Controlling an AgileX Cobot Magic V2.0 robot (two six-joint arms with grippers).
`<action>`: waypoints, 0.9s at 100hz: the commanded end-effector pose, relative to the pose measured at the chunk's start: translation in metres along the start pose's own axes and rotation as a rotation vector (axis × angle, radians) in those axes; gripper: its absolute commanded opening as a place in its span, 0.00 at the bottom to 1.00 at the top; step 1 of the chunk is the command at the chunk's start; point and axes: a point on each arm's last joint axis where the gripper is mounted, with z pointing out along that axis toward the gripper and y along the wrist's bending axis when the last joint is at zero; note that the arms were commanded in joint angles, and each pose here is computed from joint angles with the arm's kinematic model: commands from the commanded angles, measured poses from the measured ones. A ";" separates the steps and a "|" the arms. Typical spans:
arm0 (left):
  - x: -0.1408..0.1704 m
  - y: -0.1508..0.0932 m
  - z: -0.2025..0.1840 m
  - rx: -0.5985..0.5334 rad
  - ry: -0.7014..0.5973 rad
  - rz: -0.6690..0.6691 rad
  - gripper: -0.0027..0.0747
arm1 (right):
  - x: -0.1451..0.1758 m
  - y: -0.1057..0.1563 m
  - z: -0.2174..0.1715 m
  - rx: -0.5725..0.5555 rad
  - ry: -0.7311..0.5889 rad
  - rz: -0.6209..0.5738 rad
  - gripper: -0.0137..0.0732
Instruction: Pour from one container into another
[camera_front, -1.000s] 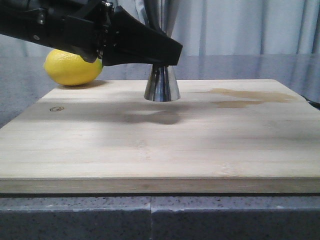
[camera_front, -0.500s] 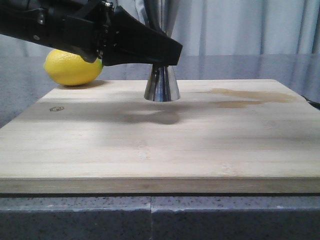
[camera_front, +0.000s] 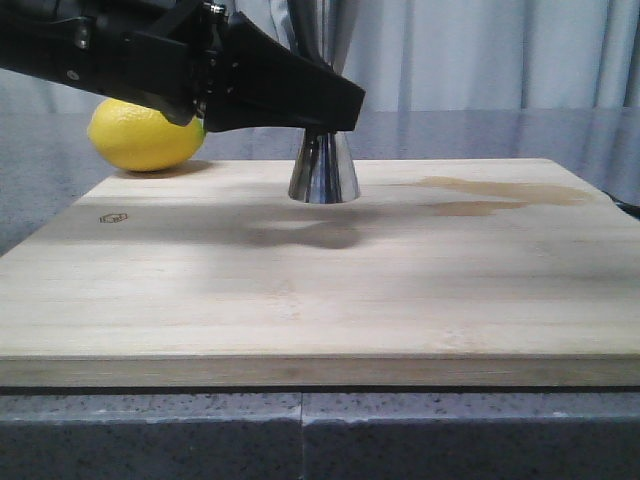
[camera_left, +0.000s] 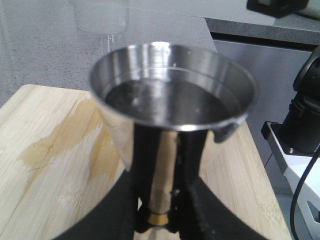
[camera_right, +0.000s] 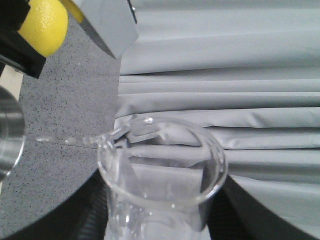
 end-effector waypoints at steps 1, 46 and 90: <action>-0.033 -0.013 -0.005 0.059 -0.132 0.040 0.02 | 0.000 -0.018 -0.008 0.065 -0.014 -0.023 0.35; -0.033 -0.013 -0.005 0.059 -0.132 0.040 0.02 | 0.000 -0.018 -0.008 0.072 -0.015 -0.046 0.35; -0.033 -0.013 -0.005 0.059 -0.132 0.040 0.02 | 0.000 -0.018 -0.008 0.073 -0.015 -0.048 0.35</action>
